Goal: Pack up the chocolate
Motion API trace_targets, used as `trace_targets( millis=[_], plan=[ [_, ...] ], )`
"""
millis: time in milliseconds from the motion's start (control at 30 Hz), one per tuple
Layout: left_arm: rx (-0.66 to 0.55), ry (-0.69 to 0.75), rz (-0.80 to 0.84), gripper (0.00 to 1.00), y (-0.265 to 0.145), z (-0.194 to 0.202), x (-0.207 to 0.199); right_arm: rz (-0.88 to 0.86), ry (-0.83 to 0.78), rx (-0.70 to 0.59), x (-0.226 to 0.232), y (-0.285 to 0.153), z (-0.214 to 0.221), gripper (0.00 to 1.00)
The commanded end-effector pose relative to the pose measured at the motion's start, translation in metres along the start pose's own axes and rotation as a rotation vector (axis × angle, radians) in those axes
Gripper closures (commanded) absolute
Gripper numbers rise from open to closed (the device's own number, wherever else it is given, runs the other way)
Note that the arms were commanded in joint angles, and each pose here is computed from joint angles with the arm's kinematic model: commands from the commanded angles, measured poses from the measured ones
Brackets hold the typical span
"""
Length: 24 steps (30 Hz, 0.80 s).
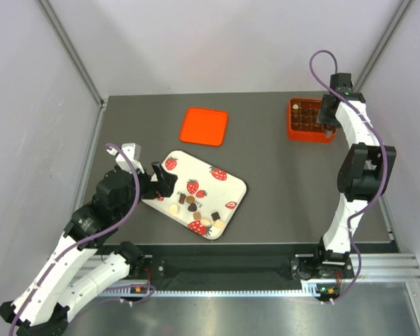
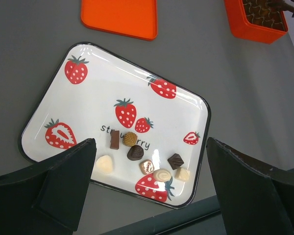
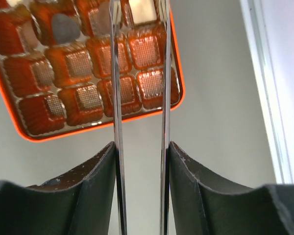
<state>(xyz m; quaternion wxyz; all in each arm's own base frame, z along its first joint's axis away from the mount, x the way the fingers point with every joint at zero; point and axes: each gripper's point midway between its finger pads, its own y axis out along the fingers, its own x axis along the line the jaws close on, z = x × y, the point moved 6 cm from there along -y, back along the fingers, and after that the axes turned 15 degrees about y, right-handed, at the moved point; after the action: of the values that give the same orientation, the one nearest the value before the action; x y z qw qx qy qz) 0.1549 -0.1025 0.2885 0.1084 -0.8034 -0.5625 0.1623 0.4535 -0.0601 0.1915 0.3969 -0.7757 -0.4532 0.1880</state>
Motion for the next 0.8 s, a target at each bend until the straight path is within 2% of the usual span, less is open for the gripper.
trace_targets(
  millis=[0,133,233,333,367,433,467,567,733,767],
  plan=[
    [-0.037,0.001,-0.006,0.01,-0.004,-0.008,0.001,-0.053,0.024,-0.158,0.006,-0.036,-0.043,0.56],
    [-0.038,0.001,-0.004,0.01,-0.005,-0.008,0.001,-0.101,0.031,-0.213,0.011,-0.073,-0.050,0.56],
    [-0.046,-0.003,-0.006,0.01,-0.007,-0.009,0.002,-0.156,0.020,-0.209,0.023,-0.091,-0.040,0.56],
    [-0.054,0.001,-0.002,0.01,-0.008,-0.010,0.002,-0.306,-0.027,-0.208,0.052,-0.128,-0.015,0.56],
    [-0.054,0.001,-0.002,0.01,-0.008,-0.009,0.002,-0.356,-0.078,-0.161,0.072,-0.125,0.016,0.56],
    [-0.059,-0.002,0.004,0.01,-0.008,-0.010,0.001,-0.467,-0.129,-0.190,0.096,-0.144,0.038,0.56],
    [-0.062,-0.002,0.013,0.01,-0.008,-0.011,0.000,-0.507,-0.206,-0.150,0.116,-0.149,0.072,0.56],
    [-0.068,-0.004,0.027,0.01,-0.010,-0.015,-0.002,-0.606,-0.318,-0.116,0.145,-0.173,0.119,0.56],
    [-0.084,0.003,0.016,0.01,-0.016,-0.020,0.000,-0.772,-0.450,-0.070,0.170,-0.212,0.184,0.55],
    [-0.091,0.005,0.011,0.01,-0.017,-0.022,0.001,-0.816,-0.513,-0.037,0.174,-0.220,0.210,0.55]
  ],
)
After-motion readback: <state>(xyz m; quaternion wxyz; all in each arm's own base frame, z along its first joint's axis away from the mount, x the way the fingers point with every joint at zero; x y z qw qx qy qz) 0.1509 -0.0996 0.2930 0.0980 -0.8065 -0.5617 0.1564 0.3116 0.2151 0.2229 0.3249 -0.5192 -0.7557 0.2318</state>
